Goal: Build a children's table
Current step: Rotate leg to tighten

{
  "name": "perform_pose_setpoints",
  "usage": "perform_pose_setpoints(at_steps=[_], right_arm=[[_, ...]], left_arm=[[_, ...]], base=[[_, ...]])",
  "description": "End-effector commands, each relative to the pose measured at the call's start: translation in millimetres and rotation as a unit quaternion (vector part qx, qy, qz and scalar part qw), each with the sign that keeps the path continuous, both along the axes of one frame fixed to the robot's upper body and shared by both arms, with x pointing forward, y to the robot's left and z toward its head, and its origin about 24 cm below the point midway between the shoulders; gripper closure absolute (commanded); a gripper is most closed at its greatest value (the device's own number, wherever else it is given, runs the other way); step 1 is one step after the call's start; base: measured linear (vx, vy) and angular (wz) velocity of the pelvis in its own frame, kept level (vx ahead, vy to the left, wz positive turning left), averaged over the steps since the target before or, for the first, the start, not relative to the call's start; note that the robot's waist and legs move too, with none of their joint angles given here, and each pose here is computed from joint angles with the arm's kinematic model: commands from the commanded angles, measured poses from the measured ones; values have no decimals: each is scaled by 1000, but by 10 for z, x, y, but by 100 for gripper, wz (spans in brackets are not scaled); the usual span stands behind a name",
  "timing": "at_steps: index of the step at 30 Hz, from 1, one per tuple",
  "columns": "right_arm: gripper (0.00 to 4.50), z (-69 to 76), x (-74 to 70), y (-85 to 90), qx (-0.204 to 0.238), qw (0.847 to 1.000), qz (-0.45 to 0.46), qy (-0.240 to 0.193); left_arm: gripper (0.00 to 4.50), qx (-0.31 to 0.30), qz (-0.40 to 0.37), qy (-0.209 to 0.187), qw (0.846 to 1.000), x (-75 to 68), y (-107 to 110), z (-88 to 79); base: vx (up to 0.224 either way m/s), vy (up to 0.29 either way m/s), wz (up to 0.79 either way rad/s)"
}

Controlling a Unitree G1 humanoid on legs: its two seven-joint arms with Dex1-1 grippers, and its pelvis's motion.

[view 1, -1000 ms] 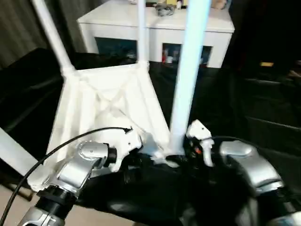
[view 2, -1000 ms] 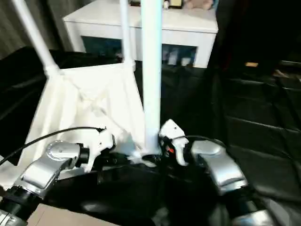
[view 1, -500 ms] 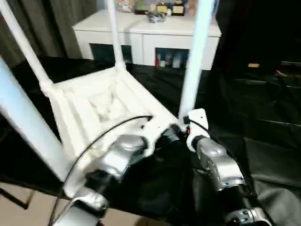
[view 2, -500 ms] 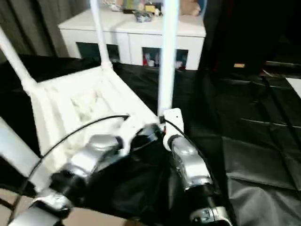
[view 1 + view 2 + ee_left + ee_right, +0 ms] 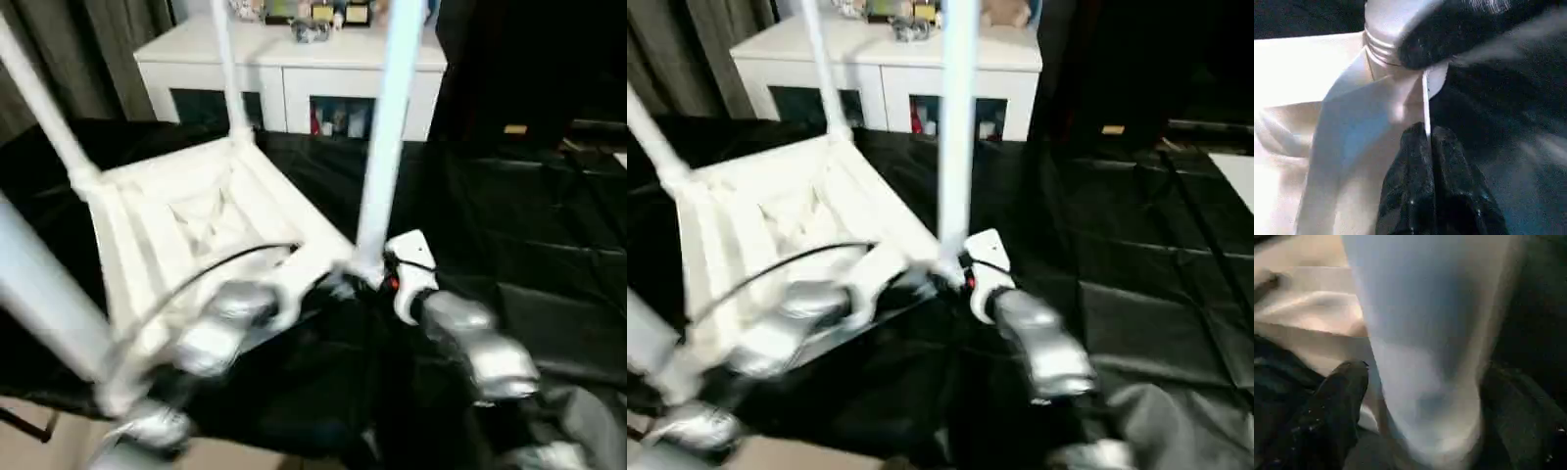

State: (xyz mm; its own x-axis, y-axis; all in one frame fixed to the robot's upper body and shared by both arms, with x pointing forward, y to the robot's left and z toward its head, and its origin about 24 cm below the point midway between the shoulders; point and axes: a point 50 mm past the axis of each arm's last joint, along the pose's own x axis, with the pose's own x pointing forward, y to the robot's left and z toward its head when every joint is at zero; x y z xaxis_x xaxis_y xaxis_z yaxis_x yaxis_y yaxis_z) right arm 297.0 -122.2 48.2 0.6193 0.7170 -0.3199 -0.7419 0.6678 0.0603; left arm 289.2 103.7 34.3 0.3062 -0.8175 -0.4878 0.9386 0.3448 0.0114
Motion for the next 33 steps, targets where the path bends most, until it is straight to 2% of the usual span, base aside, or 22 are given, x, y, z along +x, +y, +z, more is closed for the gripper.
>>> perform_pose_setpoints(at_steps=[1,4,8,13,16,17,20,21,28,33], right_arm=[[65,73,-130,25,17,995,97,7],[65,92,-204,-50,22,990,137,31],[65,92,-342,-148,-3,975,215,57],[65,74,-364,-172,-22,971,230,63],[65,54,-328,-162,-25,975,213,66],[80,52,-317,-160,-26,975,210,64],[80,41,-302,-159,-28,976,204,69],[106,39,-306,-159,-29,975,207,71],[161,6,-317,-173,-46,973,213,73],[183,-30,-342,-184,-59,971,220,76]], left_arm=[[450,-12,-76,50,996,-218,-53,-98],[450,-11,-96,56,994,-266,20,-65],[450,-22,-104,68,992,-299,129,1],[450,-20,-97,61,993,-273,168,19],[450,-20,-94,58,994,-261,169,28],[450,-21,-94,58,994,-261,167,29],[450,-22,-95,59,993,-266,164,34],[450,-22,-96,60,993,-266,166,35],[450,-19,-95,60,994,-264,180,30],[450,-17,-96,65,993,-287,191,16]], base=[[73,-28,12],[90,-14,12],[29,5,0],[0,0,0],[0,0,0],[0,0,0],[0,0,0],[0,0,0],[0,0,0],[0,0,0]])
